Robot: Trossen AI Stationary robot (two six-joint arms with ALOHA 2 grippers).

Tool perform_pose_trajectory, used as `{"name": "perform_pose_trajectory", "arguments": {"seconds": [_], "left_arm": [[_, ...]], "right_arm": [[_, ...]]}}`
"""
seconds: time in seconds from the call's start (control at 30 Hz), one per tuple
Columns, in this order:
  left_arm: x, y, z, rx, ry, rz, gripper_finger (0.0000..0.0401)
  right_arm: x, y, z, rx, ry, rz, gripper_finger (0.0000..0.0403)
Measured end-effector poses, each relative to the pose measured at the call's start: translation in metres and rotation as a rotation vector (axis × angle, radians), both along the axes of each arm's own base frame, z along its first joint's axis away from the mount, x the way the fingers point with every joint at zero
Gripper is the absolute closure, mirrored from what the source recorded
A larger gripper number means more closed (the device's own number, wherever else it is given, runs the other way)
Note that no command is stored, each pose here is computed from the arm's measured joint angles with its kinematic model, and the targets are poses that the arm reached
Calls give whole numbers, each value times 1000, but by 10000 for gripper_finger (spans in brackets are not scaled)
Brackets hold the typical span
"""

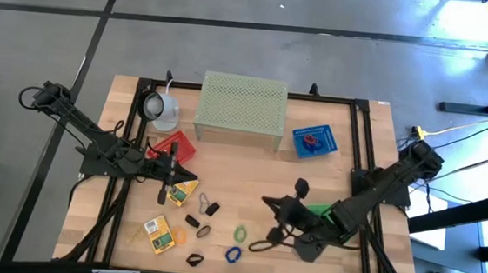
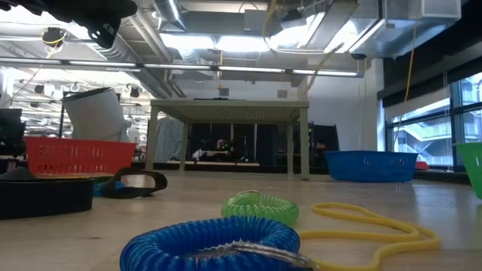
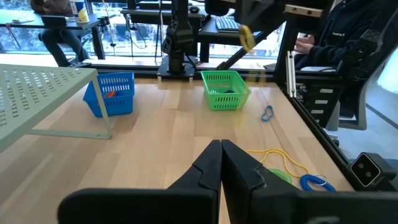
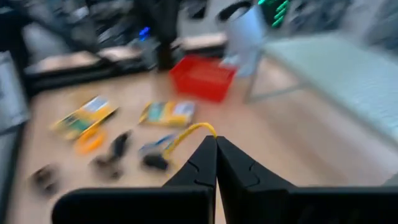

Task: Pick & Place Office Desk Supplies
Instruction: Put the yellow rubber band into the green bin

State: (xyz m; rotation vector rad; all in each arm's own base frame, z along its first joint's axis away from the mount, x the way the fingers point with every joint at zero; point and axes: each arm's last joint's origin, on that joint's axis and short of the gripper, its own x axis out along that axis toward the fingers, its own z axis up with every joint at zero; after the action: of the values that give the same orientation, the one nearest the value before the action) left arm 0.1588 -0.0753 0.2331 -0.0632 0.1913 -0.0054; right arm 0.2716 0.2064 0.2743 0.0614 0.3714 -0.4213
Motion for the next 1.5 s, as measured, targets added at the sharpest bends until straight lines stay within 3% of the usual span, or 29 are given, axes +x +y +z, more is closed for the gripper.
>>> {"name": "perform_pose_trajectory", "arguments": {"seconds": [0.3, 0.47, 0.73, 0.9, 1.23, 1.5], "left_arm": [[0, 0, 0, 0, 0, 0, 397], [0, 0, 0, 0, 0, 0, 397], [0, 0, 0, 0, 0, 0, 397], [0, 0, 0, 0, 0, 0, 397], [0, 0, 0, 0, 0, 0, 397], [0, 0, 0, 0, 0, 0, 397]], "right_arm": [[-43, 4, 0, 364, 377, 209, 399], [-72, 1, -4, 488, 620, 145, 399], [-110, -16, -4, 451, 780, -137, 399], [-122, -22, -3, 422, 838, -248, 399], [-125, -20, 20, 426, 736, -236, 399], [-129, -25, 36, 408, 742, -275, 399]]}}
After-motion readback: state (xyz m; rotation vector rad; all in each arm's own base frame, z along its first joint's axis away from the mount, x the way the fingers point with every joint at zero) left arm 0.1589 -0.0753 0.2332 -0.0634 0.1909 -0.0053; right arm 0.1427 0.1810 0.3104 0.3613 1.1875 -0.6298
